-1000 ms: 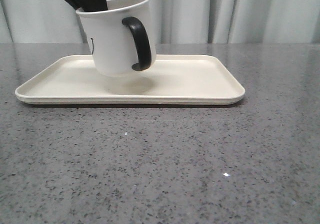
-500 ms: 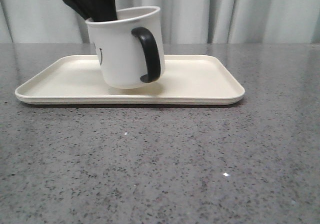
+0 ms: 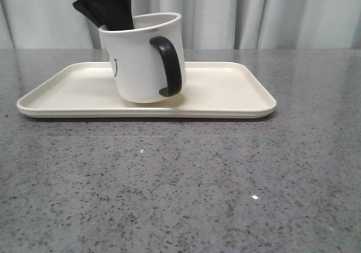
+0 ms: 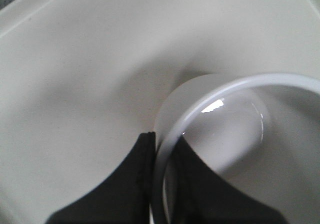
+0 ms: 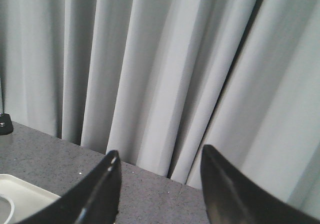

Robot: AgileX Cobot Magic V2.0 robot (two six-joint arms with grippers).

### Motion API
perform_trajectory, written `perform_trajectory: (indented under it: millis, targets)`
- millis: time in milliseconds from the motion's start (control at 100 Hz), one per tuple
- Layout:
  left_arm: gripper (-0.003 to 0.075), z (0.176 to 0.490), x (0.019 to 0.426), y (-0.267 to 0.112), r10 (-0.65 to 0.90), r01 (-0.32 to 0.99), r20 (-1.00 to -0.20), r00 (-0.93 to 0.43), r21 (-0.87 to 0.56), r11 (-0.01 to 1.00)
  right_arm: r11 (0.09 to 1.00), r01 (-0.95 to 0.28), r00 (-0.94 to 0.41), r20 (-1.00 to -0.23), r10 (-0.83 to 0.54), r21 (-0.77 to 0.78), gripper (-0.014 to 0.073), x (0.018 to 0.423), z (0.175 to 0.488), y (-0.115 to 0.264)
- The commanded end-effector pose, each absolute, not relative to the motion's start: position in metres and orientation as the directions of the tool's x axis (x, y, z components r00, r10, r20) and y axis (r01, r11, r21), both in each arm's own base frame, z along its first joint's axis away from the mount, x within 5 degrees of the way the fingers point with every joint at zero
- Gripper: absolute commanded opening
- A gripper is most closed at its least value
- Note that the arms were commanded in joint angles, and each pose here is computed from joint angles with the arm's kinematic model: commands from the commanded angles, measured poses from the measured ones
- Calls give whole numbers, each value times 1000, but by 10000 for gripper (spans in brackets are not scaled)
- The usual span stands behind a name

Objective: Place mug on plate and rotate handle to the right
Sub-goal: 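Carry the mug over the cream tray and lower it down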

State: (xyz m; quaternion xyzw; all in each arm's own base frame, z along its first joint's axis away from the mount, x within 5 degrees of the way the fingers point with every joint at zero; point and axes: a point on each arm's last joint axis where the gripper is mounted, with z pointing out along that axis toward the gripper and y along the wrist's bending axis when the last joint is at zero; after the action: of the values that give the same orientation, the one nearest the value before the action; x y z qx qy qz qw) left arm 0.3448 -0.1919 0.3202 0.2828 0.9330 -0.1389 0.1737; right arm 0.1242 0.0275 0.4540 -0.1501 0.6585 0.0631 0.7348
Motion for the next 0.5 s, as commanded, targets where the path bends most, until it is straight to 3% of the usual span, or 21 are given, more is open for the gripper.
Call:
perform_trajectory:
  millis: [0, 490]
  targets:
    - [-20, 350, 338, -194, 433, 580, -510, -743, -170, 796, 959, -248, 184, -979, -89, -134, 381, 122, 468, 24]
    - [-20, 340, 342, -196, 446, 577, -473, -760, -176, 797, 959, -248, 184, -979, -89, -134, 381, 122, 468, 24]
